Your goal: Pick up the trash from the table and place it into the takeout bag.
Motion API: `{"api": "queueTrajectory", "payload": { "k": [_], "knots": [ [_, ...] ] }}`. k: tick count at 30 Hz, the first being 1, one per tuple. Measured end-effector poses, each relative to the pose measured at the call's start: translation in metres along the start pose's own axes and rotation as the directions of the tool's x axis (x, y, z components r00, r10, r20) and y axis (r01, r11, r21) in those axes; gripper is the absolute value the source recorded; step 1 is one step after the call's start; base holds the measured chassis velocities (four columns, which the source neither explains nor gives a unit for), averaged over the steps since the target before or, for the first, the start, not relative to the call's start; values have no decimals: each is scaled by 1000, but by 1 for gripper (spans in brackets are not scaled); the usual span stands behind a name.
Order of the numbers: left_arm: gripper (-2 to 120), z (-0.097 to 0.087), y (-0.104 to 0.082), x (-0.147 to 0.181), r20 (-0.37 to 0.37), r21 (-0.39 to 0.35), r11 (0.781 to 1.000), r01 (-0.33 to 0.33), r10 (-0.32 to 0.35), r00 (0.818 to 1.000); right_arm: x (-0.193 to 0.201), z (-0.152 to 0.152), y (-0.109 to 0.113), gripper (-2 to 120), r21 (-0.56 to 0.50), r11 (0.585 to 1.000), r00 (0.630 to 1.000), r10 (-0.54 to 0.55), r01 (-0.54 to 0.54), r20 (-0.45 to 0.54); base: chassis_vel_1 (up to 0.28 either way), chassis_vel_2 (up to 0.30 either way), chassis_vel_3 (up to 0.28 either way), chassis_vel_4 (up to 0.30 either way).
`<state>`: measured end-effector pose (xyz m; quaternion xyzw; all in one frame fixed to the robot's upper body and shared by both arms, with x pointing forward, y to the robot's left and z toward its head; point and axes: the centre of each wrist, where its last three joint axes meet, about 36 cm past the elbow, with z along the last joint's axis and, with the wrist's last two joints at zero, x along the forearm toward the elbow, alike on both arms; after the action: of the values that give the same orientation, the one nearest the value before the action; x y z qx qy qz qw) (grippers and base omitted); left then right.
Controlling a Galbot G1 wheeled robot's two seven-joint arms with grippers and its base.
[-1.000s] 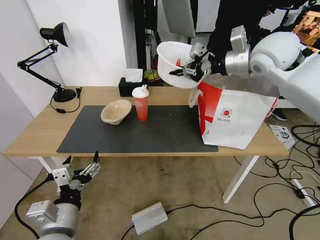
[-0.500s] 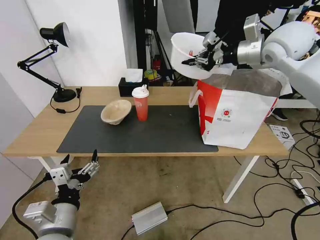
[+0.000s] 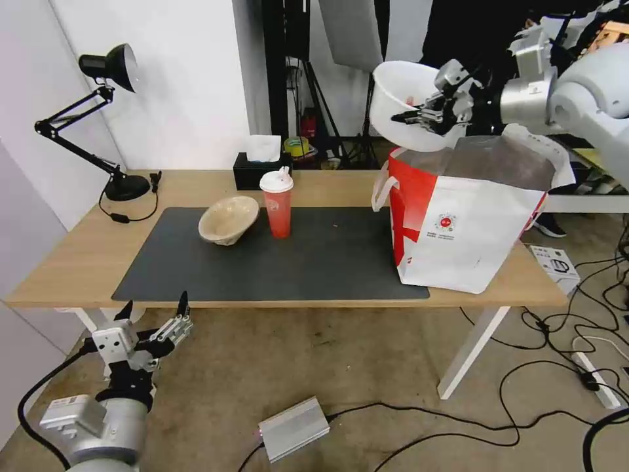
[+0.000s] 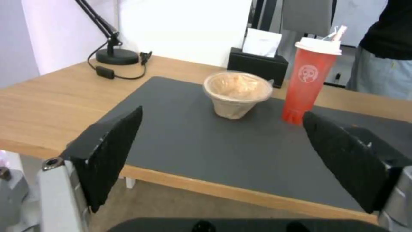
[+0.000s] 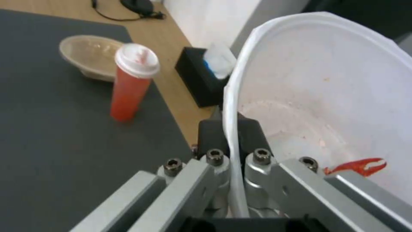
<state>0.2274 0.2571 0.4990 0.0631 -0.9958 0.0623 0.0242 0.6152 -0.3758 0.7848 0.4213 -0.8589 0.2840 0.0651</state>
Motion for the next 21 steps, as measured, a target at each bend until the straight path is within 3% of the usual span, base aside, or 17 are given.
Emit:
{"api": "queueTrajectory", "payload": {
  "k": [21],
  "knots": [
    [100, 6, -4, 2, -22, 2, 1000, -11, 11, 1000, 23, 70, -14, 0, -74, 994, 995, 73, -77, -64, 0, 0, 0, 0]
  ]
}}
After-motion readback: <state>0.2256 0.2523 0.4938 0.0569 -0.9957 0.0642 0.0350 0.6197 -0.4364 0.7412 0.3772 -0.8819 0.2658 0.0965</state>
